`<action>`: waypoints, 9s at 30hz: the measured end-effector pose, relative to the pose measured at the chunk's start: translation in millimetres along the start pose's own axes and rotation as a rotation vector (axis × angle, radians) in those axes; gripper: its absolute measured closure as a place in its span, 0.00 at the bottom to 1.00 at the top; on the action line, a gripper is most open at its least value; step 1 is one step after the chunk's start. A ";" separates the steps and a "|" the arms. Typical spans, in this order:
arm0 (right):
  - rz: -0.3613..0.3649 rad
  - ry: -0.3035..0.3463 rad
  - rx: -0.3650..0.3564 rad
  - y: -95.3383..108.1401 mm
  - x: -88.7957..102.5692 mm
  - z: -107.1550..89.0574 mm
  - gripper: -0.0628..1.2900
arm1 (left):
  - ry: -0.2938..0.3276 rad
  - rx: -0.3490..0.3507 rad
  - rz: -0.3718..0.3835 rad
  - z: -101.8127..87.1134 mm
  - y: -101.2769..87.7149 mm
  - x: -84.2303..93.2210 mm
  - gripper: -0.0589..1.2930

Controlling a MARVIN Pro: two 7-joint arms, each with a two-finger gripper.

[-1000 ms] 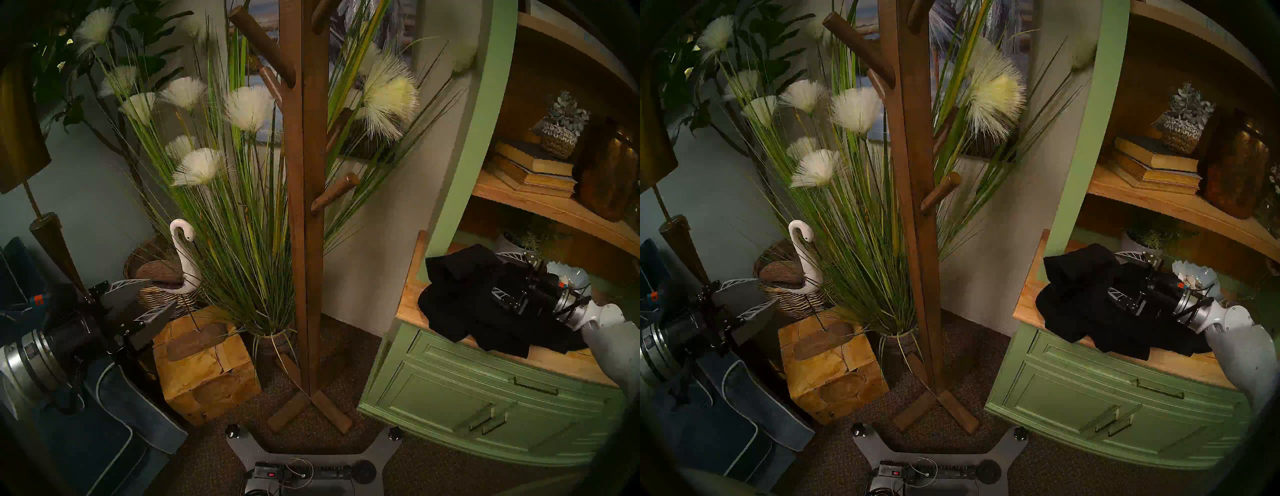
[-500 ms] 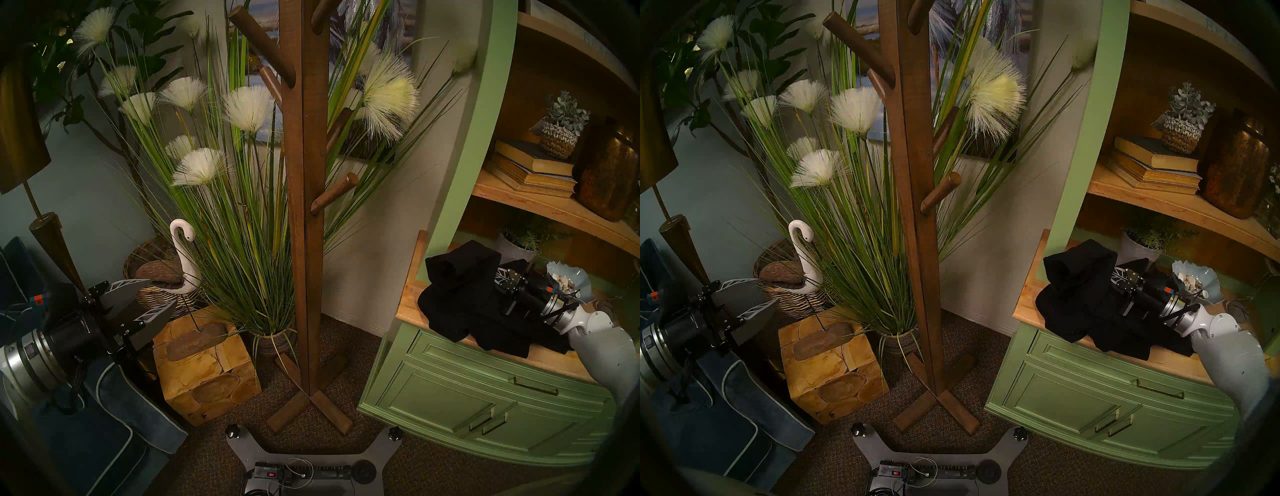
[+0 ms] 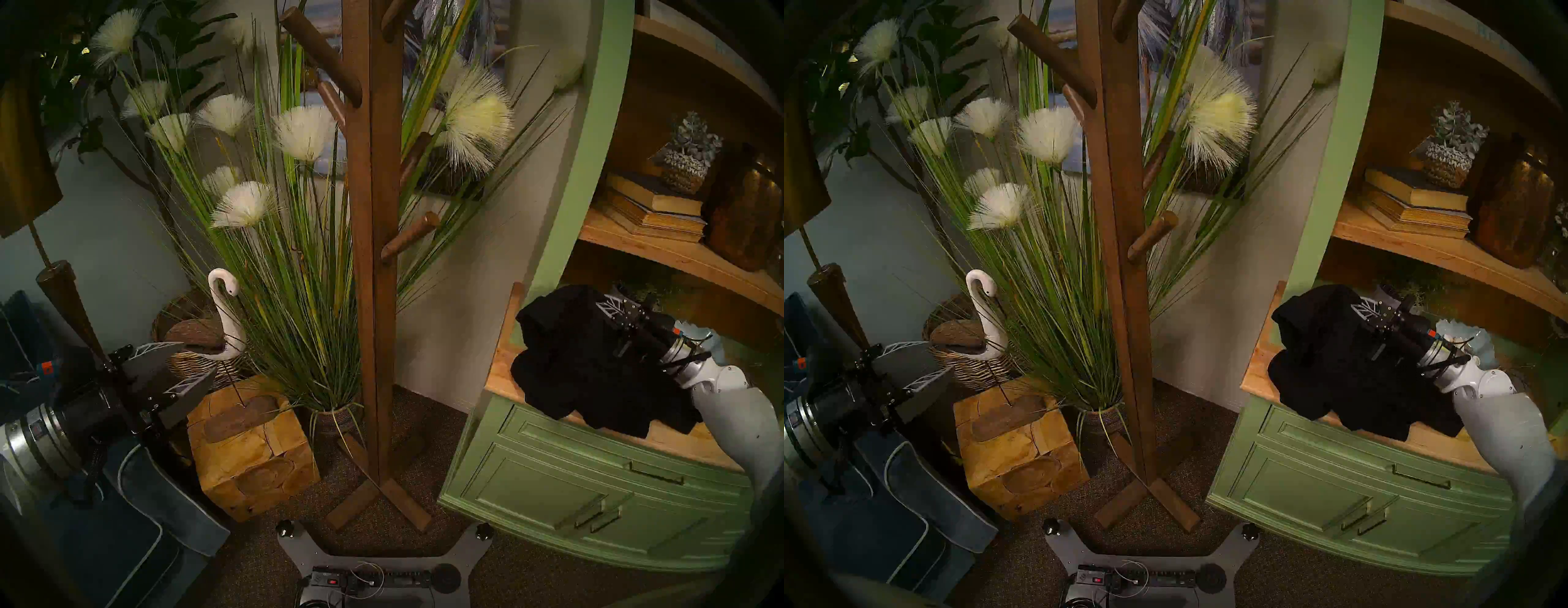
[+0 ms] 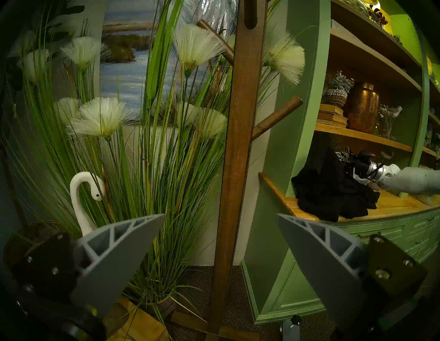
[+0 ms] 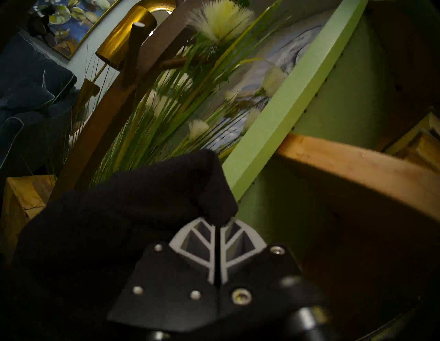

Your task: Pick up jacket and place on coat hanger

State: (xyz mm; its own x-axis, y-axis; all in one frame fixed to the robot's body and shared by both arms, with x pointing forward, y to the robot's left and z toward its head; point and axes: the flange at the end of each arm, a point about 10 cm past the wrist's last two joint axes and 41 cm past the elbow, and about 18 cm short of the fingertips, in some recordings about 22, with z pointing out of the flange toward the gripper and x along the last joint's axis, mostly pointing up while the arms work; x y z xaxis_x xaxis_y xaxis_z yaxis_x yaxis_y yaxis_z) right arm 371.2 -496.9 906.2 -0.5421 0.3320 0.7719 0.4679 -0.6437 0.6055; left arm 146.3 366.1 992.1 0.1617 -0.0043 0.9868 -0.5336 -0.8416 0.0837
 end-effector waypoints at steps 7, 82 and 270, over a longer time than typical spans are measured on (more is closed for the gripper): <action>-0.017 0.096 -0.027 9.3 23.2 18.7 0.98 | 0.000 0.000 0.000 0.0 0.0 0.0 0.02; -0.218 0.686 0.015 -11.5 189.0 182.5 0.98 | 0.001 0.001 0.000 0.1 0.0 0.1 0.03; 0.226 0.267 -0.560 -148.7 11.9 -19.0 0.06 | -0.001 0.006 -0.004 0.2 -0.5 -0.1 0.03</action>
State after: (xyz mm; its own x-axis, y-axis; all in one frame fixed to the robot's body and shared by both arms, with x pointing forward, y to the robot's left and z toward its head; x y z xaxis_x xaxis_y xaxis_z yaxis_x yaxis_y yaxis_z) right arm 281.9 -410.4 821.7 -0.6614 0.0108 0.7500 0.1960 -0.9627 0.1867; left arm 146.7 366.4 991.9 0.1643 -0.0013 0.9864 -0.5280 -0.8448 0.0868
